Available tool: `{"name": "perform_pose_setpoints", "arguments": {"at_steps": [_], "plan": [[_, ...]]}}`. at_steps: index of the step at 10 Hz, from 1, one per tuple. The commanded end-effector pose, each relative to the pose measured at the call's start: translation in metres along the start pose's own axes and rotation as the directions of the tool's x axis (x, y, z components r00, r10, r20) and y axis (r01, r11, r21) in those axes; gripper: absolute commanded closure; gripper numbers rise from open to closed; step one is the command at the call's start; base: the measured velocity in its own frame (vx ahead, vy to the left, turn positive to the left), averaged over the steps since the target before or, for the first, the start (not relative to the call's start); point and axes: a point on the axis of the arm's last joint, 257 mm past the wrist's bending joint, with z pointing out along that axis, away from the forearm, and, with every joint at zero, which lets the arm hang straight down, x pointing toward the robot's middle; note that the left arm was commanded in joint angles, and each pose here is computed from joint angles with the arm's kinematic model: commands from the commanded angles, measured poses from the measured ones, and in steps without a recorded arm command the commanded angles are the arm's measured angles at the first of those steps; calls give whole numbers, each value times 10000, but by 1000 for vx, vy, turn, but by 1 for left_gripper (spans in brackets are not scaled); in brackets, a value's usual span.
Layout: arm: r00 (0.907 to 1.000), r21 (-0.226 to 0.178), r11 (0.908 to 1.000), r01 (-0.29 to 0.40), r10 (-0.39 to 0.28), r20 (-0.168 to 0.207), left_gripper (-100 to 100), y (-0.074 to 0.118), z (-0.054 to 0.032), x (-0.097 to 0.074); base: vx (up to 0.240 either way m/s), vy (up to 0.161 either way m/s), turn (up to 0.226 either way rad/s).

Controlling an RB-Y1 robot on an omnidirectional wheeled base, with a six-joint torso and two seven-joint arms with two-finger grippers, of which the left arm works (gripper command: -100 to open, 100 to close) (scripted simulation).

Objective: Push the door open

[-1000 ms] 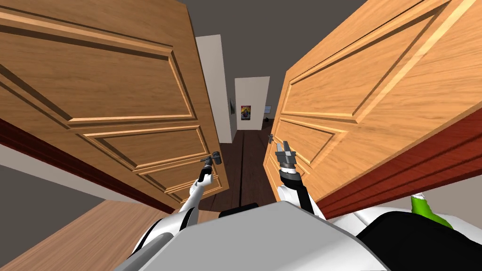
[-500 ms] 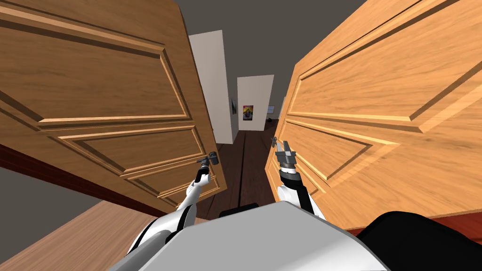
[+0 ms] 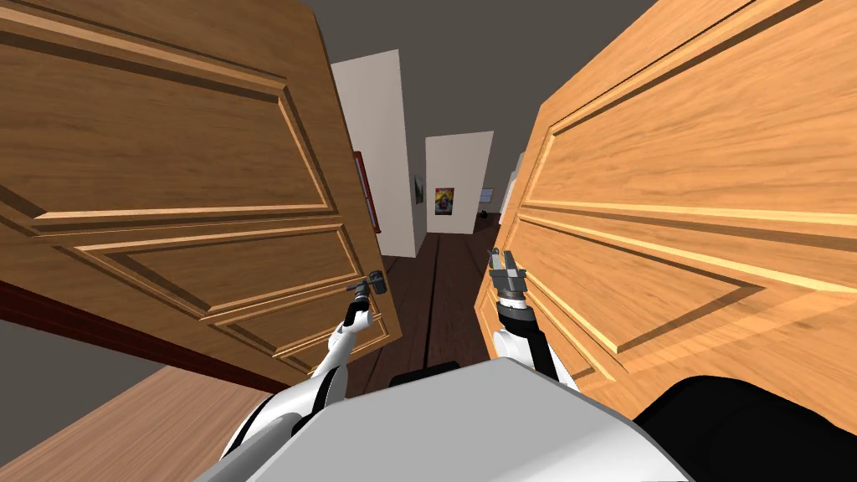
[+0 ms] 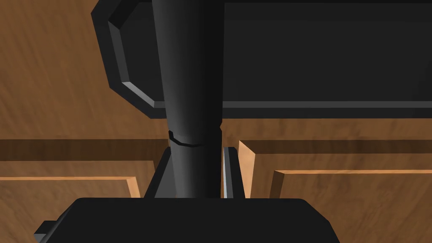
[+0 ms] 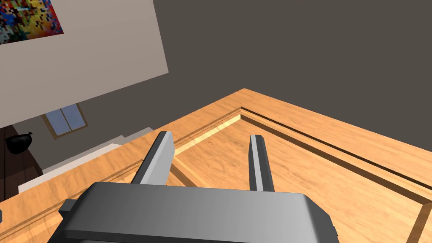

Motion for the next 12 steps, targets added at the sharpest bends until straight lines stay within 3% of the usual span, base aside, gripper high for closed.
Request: {"name": "perform_pose_setpoints", "arguments": {"at_steps": [1, 12], "plan": [[10000, 105, 9999, -9, 9, 35, 100, -50, 27, -28, 169, -22, 93], [9992, 112, 9999, -7, 3, 389, 100, -52, 37, -251, 195, -52, 129]]}}
